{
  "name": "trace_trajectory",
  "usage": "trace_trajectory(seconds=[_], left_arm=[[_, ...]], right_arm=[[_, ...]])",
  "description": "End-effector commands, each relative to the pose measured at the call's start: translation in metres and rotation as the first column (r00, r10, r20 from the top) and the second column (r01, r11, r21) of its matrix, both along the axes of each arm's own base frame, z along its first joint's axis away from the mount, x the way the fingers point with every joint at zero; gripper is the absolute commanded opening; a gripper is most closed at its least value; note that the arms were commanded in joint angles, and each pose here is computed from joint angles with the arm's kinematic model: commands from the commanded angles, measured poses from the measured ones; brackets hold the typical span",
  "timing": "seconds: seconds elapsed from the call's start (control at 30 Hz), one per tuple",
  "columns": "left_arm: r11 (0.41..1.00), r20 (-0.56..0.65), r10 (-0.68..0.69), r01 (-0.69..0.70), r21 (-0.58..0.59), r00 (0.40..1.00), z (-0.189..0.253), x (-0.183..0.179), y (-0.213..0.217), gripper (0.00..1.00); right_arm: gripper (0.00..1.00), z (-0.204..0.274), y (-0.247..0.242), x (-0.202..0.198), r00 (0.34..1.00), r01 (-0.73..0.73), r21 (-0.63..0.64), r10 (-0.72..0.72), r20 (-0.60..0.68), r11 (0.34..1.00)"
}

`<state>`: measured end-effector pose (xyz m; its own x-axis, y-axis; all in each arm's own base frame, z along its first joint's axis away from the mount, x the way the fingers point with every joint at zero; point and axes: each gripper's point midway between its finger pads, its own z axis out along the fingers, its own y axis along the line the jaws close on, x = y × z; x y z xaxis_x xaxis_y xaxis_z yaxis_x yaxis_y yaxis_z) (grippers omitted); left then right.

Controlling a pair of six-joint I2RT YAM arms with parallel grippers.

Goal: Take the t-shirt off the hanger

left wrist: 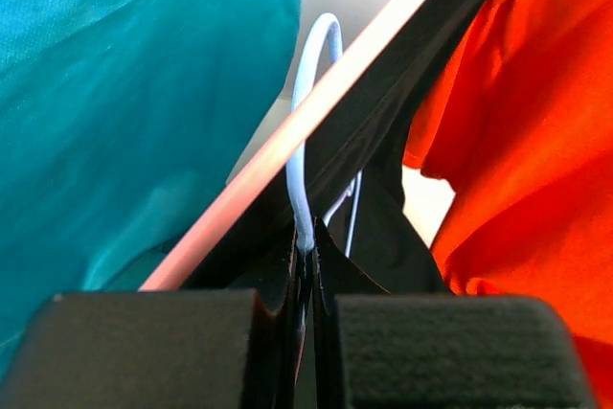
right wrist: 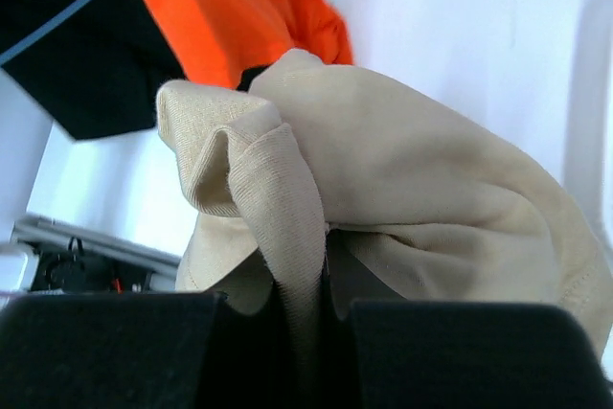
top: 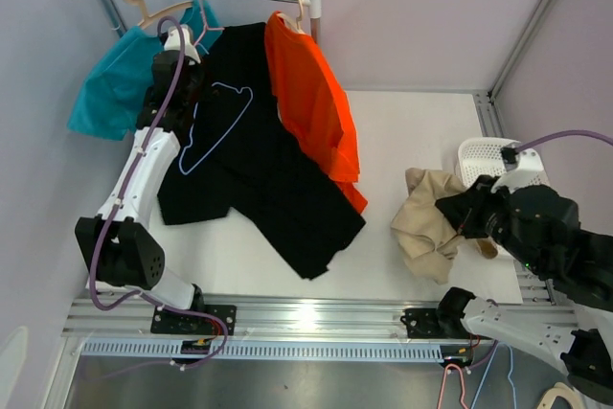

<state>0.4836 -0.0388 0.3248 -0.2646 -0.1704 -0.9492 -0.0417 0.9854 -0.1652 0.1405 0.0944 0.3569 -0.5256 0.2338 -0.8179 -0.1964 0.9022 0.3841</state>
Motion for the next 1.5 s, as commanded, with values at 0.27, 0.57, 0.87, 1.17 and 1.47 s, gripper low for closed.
trace_trajectory(seconds=[0.27, 0.57, 0.87, 1.17, 1.47], left_arm=[[0.998, 0.143, -0.047, 0.054, -0.043, 0.989, 0.068, -0.015, -0.018, 0.01], [0.991, 0.207, -0.117, 0.127, -0.032, 0.971, 0.119, -0.027, -0.038, 0.01], [0.984, 0.226, -0.158, 0.174, -0.050, 0.961, 0.130, -0.023, -0.048, 0.01], [0.986, 0.214, -0.145, 0.159, -0.050, 0.966, 0.152, -0.005, -0.049, 0.01], [0.994, 0.120, -0.070, 0.079, -0.080, 0.990, 0.099, 0.018, -0.042, 0.01]], right_arm=[[0.00, 0.069, 0.007, 0.082, 0.940, 0.255, -0.103, -0.221, 0.259, 0.962], [0.00, 0.071, 0.034, 0.189, 0.895, 0.326, -0.109, -0.270, 0.356, 0.939], [0.00, 0.131, -0.071, 0.238, 0.838, 0.427, -0.012, -0.390, 0.382, 0.904], [0.00, 0.097, -0.172, 0.184, 0.582, 0.783, 0.012, -0.740, 0.337, 0.621], [0.00, -0.092, -0.262, 0.177, 0.405, 0.910, 0.117, -0.913, -0.054, 0.397]])
